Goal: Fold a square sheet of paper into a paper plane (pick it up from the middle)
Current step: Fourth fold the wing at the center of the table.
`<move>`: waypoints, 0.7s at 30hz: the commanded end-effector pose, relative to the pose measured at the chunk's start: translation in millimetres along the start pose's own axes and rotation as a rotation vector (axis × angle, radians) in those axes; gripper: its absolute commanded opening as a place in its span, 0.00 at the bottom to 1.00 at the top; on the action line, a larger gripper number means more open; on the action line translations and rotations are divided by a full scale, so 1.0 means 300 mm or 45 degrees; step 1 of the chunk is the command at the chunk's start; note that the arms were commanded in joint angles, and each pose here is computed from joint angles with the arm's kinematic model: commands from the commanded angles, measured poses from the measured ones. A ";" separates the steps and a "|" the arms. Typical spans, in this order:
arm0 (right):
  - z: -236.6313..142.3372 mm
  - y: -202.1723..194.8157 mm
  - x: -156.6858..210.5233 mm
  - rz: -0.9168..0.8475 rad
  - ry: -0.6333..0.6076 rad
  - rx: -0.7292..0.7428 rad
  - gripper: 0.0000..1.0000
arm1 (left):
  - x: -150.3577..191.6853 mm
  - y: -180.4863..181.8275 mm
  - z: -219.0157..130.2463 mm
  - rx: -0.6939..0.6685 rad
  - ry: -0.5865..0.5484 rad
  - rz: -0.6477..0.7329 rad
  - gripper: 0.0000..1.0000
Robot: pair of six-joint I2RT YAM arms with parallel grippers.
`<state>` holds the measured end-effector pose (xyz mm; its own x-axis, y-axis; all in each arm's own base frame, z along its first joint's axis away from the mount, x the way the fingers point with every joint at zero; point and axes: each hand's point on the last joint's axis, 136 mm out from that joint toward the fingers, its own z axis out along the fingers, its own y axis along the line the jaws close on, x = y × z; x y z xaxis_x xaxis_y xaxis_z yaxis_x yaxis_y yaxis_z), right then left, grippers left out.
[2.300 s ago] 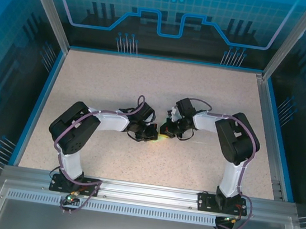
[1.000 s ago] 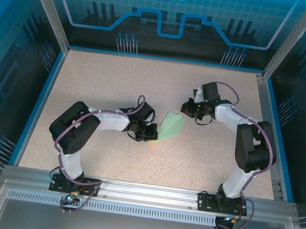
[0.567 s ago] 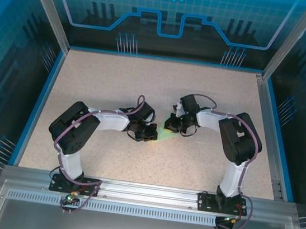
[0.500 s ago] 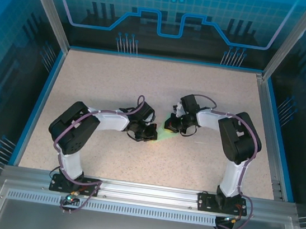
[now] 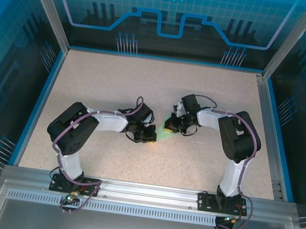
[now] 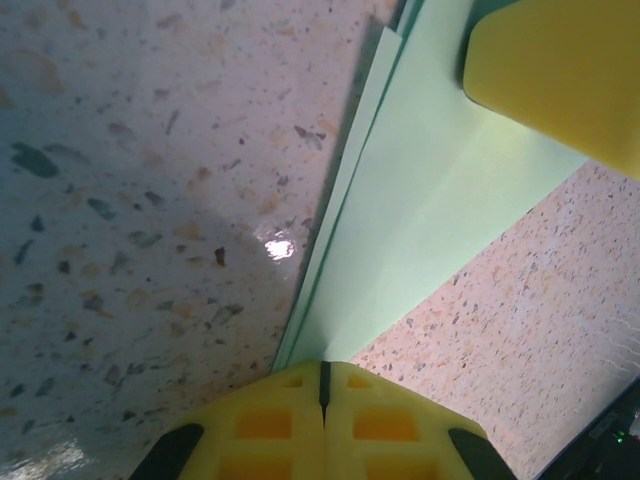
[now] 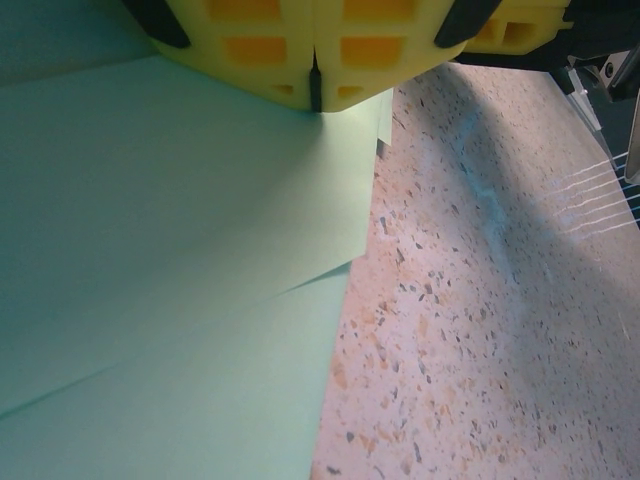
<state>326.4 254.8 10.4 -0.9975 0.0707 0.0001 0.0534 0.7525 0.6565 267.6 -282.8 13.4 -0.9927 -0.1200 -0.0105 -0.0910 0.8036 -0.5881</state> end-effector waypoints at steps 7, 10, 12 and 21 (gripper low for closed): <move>0.031 -0.136 0.028 0.108 0.043 0.160 0.01 | 0.115 0.174 0.014 -0.115 0.112 -0.094 0.00; 0.030 -0.145 0.029 0.117 0.045 0.165 0.01 | 0.152 0.201 0.014 -0.110 0.138 -0.119 0.00; 0.027 -0.147 0.028 0.119 0.043 0.162 0.01 | 0.159 0.204 0.005 -0.098 0.137 -0.125 0.00; 0.001 -0.087 0.002 0.079 0.030 0.097 0.02 | 0.042 0.031 -0.171 0.052 -0.053 0.005 0.04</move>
<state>326.4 255.0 11.3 -0.9976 0.0689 0.0120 0.0596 0.7484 0.6606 245.2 -251.4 24.8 -0.9886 -0.1504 0.0027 -0.1198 0.7763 -0.6189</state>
